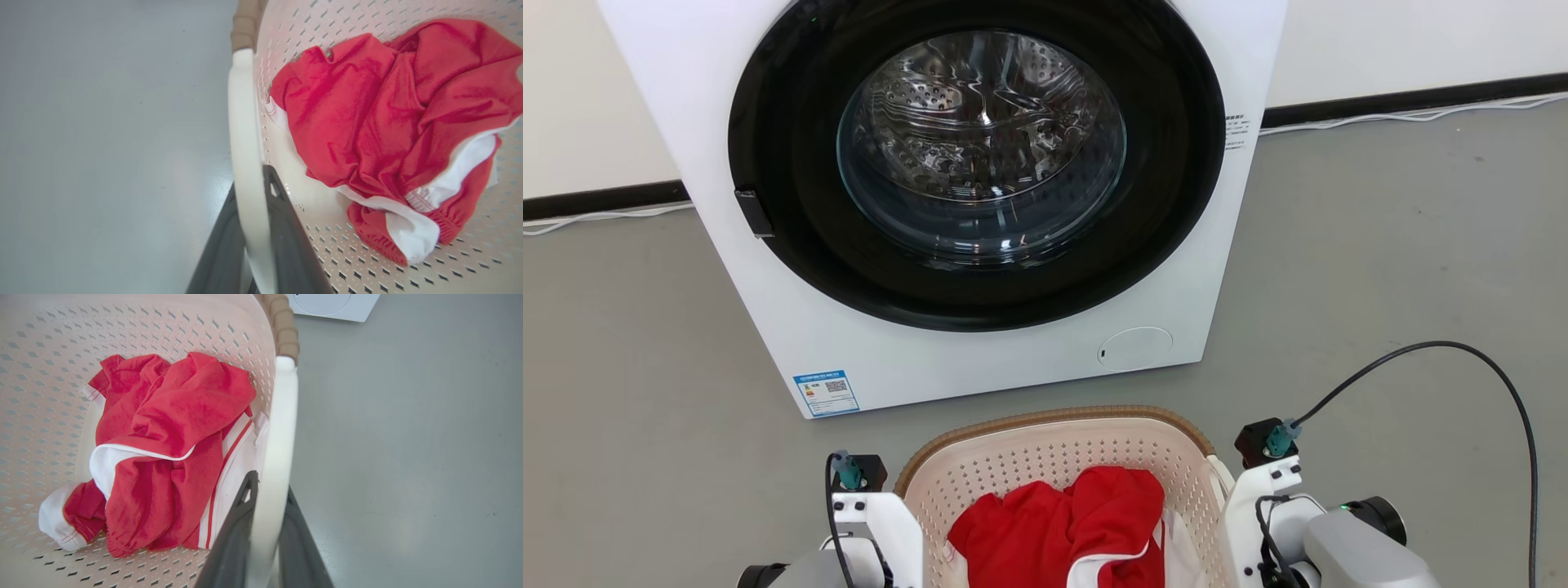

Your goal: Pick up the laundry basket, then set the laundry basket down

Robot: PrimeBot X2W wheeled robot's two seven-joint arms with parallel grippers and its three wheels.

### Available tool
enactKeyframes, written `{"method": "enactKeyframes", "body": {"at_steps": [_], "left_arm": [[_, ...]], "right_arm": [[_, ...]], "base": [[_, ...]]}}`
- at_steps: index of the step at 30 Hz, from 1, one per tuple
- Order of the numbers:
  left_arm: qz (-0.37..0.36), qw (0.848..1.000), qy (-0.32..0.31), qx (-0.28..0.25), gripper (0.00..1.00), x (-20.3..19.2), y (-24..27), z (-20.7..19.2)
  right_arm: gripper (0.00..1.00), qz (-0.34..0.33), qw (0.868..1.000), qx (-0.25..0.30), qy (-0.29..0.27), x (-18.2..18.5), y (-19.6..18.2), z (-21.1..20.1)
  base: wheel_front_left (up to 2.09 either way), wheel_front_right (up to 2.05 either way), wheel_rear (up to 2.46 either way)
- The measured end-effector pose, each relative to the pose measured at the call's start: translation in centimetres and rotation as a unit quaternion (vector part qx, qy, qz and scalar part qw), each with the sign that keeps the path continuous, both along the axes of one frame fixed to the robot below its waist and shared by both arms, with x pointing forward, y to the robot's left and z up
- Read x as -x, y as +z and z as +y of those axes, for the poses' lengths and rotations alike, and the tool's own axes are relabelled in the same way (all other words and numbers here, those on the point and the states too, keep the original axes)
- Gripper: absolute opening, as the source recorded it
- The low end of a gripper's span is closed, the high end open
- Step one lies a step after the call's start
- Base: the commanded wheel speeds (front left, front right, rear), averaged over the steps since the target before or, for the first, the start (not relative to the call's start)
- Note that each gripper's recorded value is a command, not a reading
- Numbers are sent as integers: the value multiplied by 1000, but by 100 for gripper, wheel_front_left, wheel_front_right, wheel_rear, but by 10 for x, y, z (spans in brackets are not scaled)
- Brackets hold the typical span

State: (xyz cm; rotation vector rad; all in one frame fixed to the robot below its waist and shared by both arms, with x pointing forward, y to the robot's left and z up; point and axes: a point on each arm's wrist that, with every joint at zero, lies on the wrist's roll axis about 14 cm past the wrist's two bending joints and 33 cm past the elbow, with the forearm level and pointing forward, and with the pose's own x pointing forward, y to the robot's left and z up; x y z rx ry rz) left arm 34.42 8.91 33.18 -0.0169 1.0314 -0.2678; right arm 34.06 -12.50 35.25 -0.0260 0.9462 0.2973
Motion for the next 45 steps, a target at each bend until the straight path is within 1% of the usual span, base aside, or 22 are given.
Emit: {"method": "enactKeyframes", "body": {"at_steps": [16, 24, 45], "left_arm": [[5, 1000, 0, 1, 0, 1, -3, -1], [5, 1000, -3, 2, 0, 0, -2, -3], [9, 1000, -6, 0, 0, 1, -5, -3]], "right_arm": [[0, 12, 1000, 1, 3, 5, -5, 0], [0, 6, 1000, 2, 2, -1, 0, -1], [0, 16, 1000, -1, 1, 3, -4, -1]], "base": [[0, 0, 0], [0, 0, 0], [0, 0, 0]]}}
